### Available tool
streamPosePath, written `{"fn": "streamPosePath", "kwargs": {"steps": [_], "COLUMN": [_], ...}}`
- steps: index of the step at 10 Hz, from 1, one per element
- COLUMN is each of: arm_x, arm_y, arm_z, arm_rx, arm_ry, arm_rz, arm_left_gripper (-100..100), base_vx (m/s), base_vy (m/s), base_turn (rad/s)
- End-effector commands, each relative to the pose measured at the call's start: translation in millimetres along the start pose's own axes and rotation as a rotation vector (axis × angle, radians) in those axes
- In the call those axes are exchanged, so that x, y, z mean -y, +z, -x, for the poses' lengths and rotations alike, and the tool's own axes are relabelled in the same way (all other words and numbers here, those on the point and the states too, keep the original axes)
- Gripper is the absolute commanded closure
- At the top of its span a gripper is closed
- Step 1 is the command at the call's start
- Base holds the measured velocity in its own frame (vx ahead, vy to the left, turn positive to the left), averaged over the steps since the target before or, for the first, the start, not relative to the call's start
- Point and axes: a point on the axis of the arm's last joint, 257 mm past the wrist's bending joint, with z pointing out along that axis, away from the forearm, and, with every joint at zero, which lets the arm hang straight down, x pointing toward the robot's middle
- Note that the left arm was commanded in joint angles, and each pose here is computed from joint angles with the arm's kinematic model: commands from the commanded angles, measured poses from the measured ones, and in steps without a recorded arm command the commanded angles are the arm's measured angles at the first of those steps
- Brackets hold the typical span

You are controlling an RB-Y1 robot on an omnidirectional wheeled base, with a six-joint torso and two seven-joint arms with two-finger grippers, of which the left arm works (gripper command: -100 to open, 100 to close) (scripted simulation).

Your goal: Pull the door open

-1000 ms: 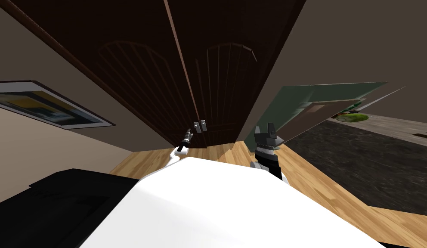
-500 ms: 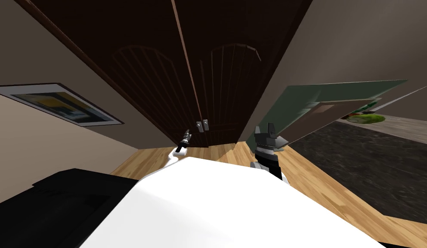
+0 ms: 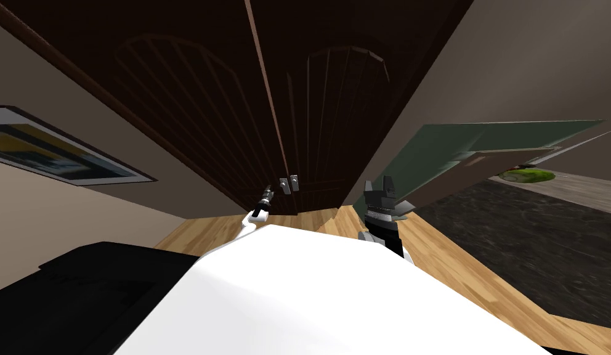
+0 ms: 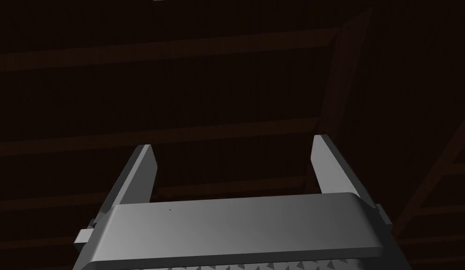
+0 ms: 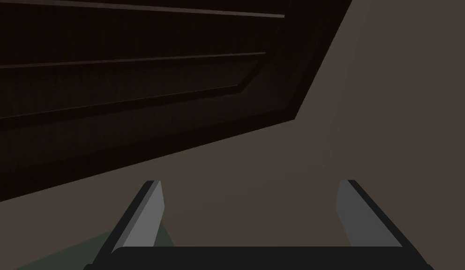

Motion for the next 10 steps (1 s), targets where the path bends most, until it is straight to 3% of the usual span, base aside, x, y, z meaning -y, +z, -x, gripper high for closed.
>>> {"fn": "streamPosePath", "kwargs": {"steps": [1,2,3,4,9,10], "arm_x": [4.8,9.1,7.4,7.4,7.4,0.4], "arm_y": [5.8,9.5,7.2,7.2,7.2,1.5], "arm_z": [-15.0,-24.5,-17.2,-17.2,-17.2,-10.3], "arm_rx": [-0.019,-0.032,-0.024,-0.024,-0.024,-0.017], "arm_ry": [-0.009,-0.014,-0.010,-0.010,-0.010,-0.005], "arm_rz": [-0.016,-0.027,-0.019,-0.019,-0.019,-0.003], "arm_left_gripper": [-100,-100,-100,100,100,100], "base_vx": [0.231,0.218,0.095,-0.010,-0.019,-0.113], "base_vy": [-0.103,-0.135,-0.067,0.006,0.010,0.043], "base_turn": [-0.150,-0.142,-0.019,0.022,-0.009,0.064]}}
